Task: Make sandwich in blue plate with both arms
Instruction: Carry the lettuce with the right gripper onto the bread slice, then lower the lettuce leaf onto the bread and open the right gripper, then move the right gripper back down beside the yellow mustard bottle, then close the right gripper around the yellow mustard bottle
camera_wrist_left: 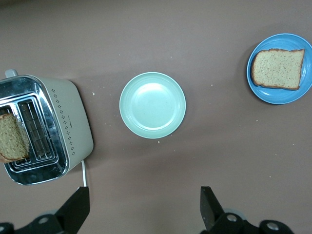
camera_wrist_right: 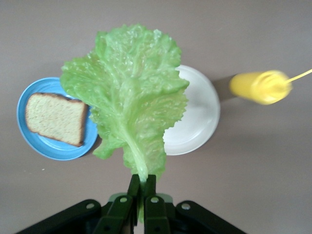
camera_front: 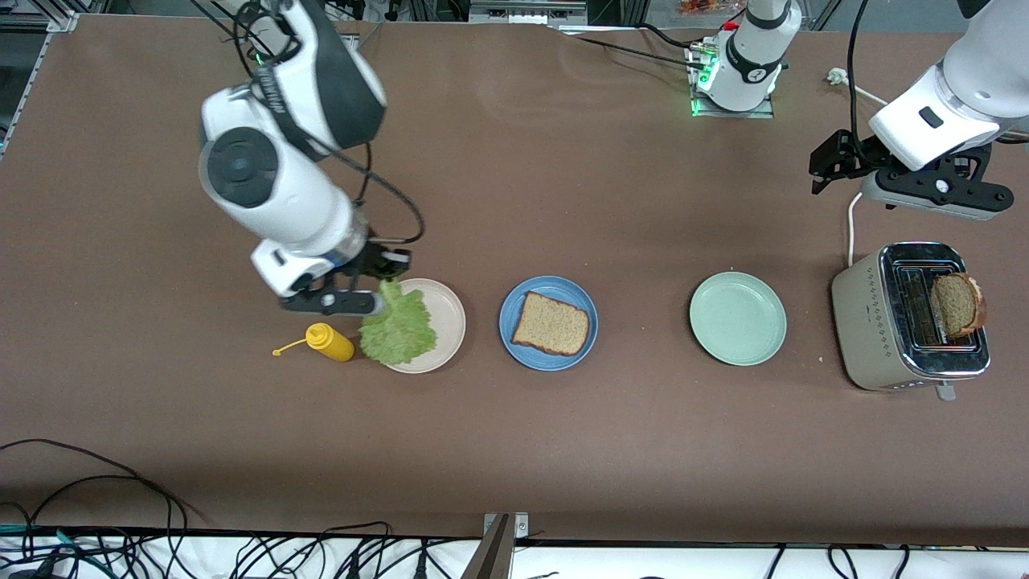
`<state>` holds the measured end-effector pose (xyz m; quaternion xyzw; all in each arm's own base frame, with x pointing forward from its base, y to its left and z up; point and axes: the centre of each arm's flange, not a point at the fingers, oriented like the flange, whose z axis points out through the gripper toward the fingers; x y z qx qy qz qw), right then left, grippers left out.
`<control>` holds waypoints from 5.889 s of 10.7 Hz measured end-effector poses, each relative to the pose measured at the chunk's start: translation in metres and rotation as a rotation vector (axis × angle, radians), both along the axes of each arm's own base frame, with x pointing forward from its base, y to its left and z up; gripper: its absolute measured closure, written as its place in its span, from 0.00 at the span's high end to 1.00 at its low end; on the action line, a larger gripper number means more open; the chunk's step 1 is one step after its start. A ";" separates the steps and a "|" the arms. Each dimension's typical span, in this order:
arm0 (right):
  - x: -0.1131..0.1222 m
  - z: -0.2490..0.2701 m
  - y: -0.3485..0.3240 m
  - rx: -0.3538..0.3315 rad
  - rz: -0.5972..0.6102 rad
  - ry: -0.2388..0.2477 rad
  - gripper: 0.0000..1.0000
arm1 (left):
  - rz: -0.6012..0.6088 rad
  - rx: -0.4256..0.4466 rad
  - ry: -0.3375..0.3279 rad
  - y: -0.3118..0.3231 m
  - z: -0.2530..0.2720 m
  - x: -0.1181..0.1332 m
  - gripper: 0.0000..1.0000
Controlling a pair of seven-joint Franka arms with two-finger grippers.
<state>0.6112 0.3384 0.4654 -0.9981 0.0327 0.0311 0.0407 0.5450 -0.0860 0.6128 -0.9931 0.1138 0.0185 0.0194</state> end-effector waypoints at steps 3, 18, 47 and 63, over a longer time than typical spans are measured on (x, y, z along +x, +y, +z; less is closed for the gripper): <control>-0.029 -0.040 0.083 -0.028 -0.066 -0.012 0.07 | 0.001 0.000 0.001 0.001 0.000 0.000 1.00; -0.082 -0.225 0.245 -0.019 -0.275 -0.193 0.07 | 0.003 0.000 0.001 0.002 0.000 0.000 1.00; 0.015 -0.024 -0.121 -0.064 1.071 -0.106 1.00 | 0.003 0.000 0.001 0.001 0.000 0.000 1.00; 0.056 -0.186 -0.378 0.508 1.425 -0.409 1.00 | 0.047 -0.059 0.024 0.017 -0.003 0.002 1.00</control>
